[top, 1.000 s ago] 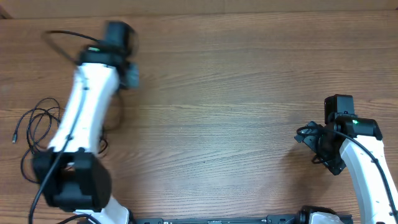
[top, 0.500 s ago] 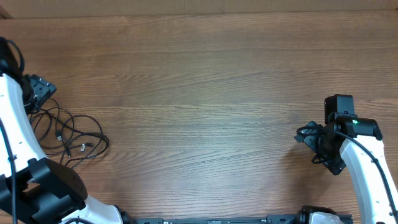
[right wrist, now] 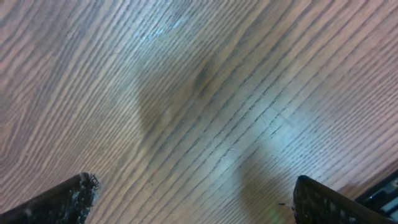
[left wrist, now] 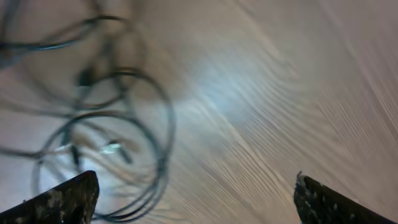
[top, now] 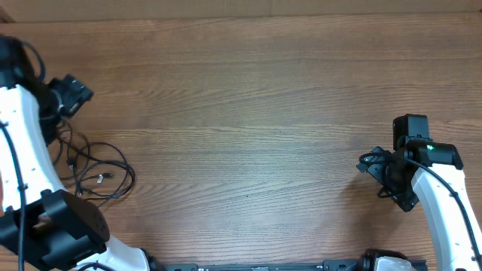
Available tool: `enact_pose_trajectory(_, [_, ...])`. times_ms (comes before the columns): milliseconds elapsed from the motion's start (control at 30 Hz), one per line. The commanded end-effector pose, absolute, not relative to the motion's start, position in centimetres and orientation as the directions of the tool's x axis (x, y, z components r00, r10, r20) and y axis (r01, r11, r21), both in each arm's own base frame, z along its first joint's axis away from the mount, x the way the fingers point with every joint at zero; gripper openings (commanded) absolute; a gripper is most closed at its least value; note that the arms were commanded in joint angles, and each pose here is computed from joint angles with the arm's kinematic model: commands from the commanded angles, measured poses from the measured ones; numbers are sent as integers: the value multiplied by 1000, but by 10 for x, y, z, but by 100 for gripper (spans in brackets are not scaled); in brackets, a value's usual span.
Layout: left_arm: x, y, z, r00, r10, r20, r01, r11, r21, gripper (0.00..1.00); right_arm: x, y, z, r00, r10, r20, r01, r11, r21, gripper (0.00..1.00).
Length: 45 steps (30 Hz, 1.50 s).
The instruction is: Untangle cables
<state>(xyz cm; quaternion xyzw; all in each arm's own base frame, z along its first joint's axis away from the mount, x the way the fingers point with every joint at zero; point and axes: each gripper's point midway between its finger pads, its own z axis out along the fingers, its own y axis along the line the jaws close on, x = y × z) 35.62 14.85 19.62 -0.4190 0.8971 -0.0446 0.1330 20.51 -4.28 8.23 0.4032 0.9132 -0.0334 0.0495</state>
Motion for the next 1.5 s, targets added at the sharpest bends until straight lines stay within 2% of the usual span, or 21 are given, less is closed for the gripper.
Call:
enact_pose_trajectory(0, [386, 82, 220, -816, -516, -261, -419, 838, -349, 100, 217, -38, 92, -673, 727, -136, 730, 682, 40, 100])
enact_pose_trajectory(67, [394, 54, 223, -867, -404, -290, -285, 881, -377, 100, 223, -28, 92, -695, 709, -117, 703, 705, 95, 100])
enact_pose_trajectory(200, [401, 1, 226, -919, -194, -343, -59, 928, -367, 99, 244, 6, 99, -824, 558, -101, 513, 810, 286, 100])
enact_pose_trajectory(300, [400, -27, 224, -931, -94, -352, 27, 946, -322, 99, 255, 30, 107, -883, 453, -126, 375, 840, 392, 100])
enact_pose_trajectory(400, [395, -42, 219, -941, -40, -335, 52, 964, -260, 100, 259, 45, 111, -917, 367, -156, 275, 864, 422, 100])
enact_pose_trajectory(567, [370, -57, 209, -972, -42, -231, 5, 980, -198, 100, 263, 63, 119, -943, 273, -189, 176, 894, 412, 100])
enact_pose_trajectory(833, [325, -71, 202, -998, -34, -53, -24, 983, -182, 100, 276, 54, 156, -951, 184, -250, 108, 952, 287, 100])
enact_pose_trajectory(1133, [289, -63, 200, -996, -22, 90, -33, 992, -123, 100, 265, 34, 178, -945, 203, -258, 158, 970, 182, 100])
enact_pose_trajectory(1333, [273, -68, 200, -995, 7, 99, -4, 993, -115, 100, 247, 32, 200, -920, 226, -321, 167, 965, 200, 100])
enact_pose_trajectory(1467, [267, -75, 201, -1000, 20, 6, 19, 991, -131, 100, 232, 30, 217, -869, 239, -433, 153, 962, 225, 100])
